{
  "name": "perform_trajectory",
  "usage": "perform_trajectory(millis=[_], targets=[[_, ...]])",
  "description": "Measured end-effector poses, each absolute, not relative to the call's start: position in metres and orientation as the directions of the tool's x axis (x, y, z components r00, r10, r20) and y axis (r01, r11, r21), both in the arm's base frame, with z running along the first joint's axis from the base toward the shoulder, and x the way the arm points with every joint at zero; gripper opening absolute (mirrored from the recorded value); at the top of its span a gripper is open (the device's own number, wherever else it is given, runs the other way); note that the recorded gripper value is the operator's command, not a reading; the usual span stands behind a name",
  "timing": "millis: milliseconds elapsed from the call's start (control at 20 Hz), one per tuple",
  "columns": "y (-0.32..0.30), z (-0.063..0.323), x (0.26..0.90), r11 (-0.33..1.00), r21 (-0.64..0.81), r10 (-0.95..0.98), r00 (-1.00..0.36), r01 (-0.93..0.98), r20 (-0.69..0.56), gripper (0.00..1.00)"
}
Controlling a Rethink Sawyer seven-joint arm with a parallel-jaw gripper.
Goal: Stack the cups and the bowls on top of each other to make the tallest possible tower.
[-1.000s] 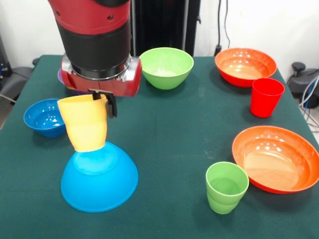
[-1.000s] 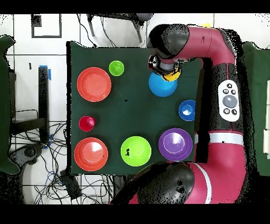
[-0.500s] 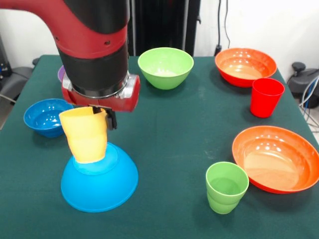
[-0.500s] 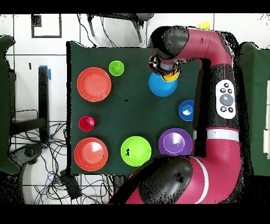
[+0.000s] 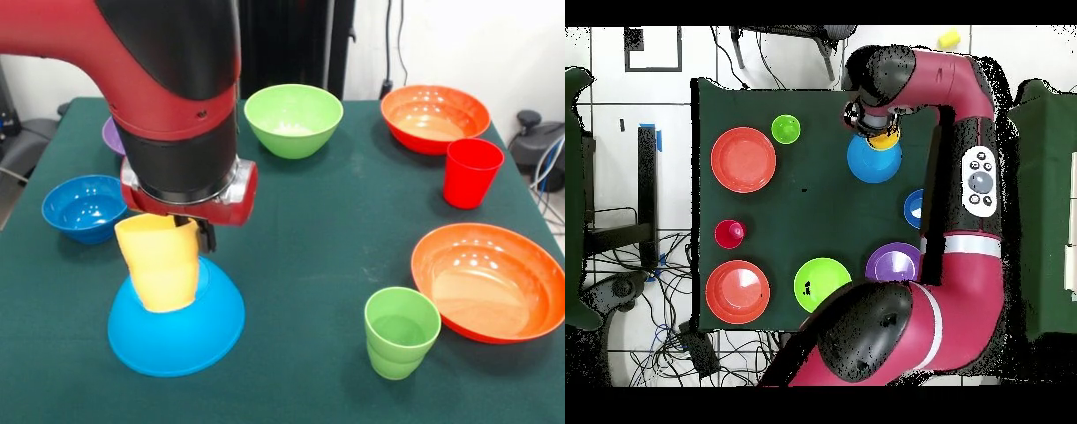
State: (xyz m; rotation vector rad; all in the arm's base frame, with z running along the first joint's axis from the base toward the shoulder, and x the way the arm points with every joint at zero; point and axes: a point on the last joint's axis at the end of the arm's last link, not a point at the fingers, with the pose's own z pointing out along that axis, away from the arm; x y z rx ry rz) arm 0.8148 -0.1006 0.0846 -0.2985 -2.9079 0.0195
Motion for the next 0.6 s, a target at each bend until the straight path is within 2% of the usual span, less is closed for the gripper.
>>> perform_trajectory(millis=[600], targets=[[-0.0930,0.0869,0.8095,0.978,-0.045,0.207,-0.927,0.203,0.312,0.00]])
